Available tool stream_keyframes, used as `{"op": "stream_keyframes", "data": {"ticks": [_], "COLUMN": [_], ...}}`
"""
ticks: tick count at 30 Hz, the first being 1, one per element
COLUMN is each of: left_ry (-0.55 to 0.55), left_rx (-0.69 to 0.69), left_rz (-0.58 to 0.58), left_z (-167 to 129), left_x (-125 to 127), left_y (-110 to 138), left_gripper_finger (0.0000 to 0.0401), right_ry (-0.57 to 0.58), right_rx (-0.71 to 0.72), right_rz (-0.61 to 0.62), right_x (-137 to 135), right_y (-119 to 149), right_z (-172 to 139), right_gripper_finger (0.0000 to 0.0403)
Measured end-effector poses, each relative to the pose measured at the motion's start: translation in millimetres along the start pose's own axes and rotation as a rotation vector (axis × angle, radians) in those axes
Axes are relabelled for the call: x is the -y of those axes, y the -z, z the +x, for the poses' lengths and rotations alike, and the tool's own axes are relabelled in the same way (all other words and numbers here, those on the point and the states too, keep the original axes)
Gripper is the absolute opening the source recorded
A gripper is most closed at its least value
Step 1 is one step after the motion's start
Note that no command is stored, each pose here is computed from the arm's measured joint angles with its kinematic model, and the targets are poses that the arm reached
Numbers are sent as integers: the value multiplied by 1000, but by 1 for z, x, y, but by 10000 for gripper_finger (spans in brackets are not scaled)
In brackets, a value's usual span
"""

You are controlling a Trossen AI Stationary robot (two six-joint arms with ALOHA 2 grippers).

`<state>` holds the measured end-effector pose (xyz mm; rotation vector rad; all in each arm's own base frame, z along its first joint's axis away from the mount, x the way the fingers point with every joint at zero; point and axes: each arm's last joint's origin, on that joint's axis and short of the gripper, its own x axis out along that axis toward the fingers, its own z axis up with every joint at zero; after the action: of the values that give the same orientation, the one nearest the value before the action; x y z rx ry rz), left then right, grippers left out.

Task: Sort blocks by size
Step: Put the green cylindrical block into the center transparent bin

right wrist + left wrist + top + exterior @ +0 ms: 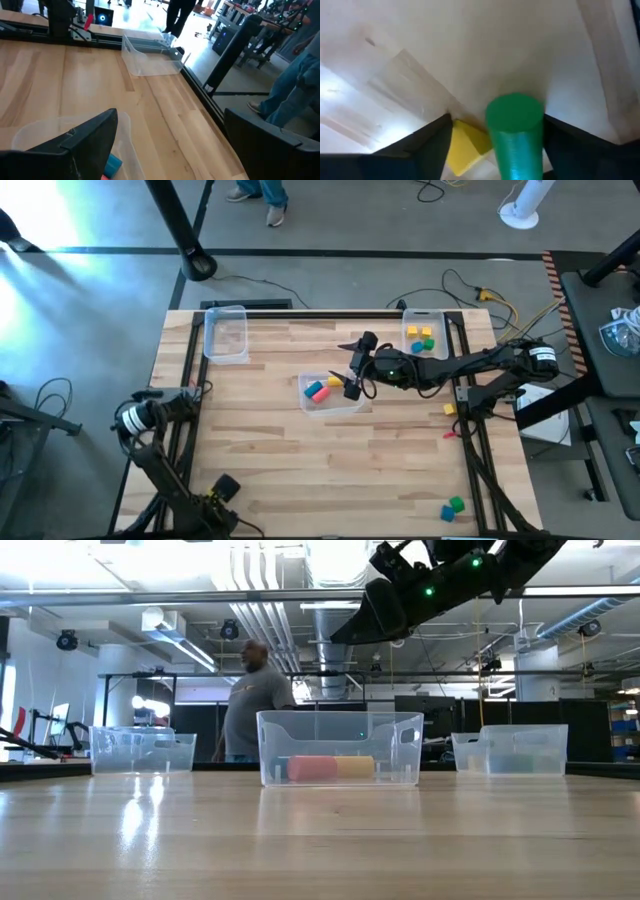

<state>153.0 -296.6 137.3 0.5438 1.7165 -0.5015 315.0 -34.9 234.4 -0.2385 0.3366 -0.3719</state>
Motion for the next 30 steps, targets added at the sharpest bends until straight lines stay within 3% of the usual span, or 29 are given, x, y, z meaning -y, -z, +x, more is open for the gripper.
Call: {"op": "stream_keyframes", "data": {"ticks": [12,16,22,30], "left_ry": [0,-10,-132,-370], "left_rx": [5,9,87,333], "left_rz": [-4,-14,-30,-235], "left_z": [0,0,-8,-49], "left_x": [2,2,0,-20], "left_y": [-4,-5,-10,-14], "left_gripper_finger": [125,121,128,126], "right_ry": [0,0,1,-11], "right_rx": [0,0,1,79], "right_rz": [0,-1,-2,-38], "right_x": [0,0,0,0], "right_y": [0,0,0,-18], "right_z": [0,0,0,-17], "right_gripper_finger": [357,357,357,357]}}
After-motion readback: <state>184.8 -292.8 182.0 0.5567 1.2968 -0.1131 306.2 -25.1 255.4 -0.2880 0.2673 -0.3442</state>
